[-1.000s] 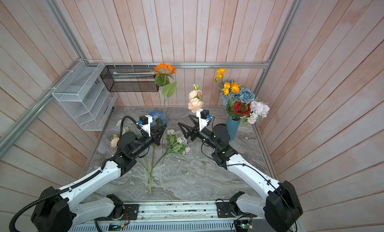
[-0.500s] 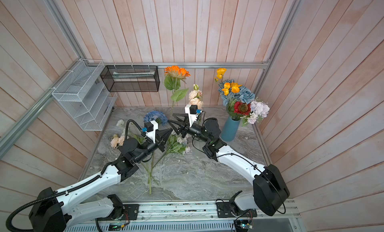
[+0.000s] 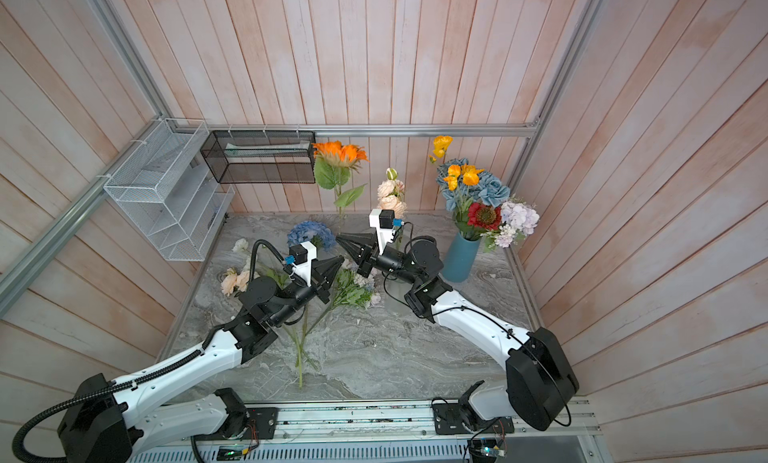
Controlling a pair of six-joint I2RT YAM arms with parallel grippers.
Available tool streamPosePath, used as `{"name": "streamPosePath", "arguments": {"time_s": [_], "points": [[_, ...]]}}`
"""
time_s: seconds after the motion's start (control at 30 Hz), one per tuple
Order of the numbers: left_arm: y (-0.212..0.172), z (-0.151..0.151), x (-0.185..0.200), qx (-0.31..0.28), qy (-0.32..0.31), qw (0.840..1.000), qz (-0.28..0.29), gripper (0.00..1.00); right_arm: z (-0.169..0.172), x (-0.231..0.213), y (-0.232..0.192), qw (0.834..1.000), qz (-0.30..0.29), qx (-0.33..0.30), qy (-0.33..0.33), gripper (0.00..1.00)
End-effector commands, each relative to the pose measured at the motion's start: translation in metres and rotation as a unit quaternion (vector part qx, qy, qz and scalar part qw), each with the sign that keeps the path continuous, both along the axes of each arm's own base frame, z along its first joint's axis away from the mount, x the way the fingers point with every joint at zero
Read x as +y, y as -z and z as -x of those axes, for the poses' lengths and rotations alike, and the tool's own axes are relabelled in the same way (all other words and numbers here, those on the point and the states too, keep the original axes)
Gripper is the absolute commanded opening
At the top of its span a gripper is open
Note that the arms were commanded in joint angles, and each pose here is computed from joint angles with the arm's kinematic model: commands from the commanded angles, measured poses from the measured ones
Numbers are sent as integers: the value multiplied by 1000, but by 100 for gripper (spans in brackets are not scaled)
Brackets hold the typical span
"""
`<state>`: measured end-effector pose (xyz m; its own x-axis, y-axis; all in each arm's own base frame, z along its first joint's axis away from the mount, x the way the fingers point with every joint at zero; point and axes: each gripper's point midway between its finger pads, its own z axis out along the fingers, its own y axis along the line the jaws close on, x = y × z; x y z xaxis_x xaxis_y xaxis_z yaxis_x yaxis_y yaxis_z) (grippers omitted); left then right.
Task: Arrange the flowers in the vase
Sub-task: 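Grasp the gerbera stem with the right gripper while the left gripper opens, then lower the orange gerbera into the clear glass vase with the right gripper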
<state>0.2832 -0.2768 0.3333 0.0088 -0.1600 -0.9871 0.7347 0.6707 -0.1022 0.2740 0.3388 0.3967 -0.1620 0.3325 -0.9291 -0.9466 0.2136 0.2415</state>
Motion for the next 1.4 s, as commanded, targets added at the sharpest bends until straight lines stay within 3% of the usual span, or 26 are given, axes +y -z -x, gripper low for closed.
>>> {"name": "streamPosePath", "arguments": {"time_s": [0.0,0.03,0.07,0.1,0.3,0.4,0.6,0.7,1.17,1.37], "points": [[-11,4,6,-13,-8,1000,17,61,-3,-4,-7,1000,-4,-13,15,0],[-11,3,9,-10,-16,1000,23,83,-4,-5,-7,1000,-3,-14,19,0],[-12,1,12,-6,-27,999,28,98,-4,-6,-7,1000,-1,-16,22,0],[-11,-1,16,-3,-38,999,33,100,-4,-6,-6,1000,2,-17,26,0],[-6,-11,53,19,-115,991,70,100,-6,-18,-1,997,28,-23,63,0],[10,-26,81,63,-165,980,97,100,-5,-29,-1,996,36,-24,81,0],[75,-59,141,198,-265,930,160,100,1,-62,-20,990,36,-40,129,0],[99,-65,154,234,-294,911,171,100,5,-78,-33,985,39,-58,157,0],[119,-74,146,261,-293,907,156,100,11,-126,-77,955,74,-112,266,0],[118,-75,146,255,-295,909,146,100,0,-134,-67,947,78,-104,293,0]]}}
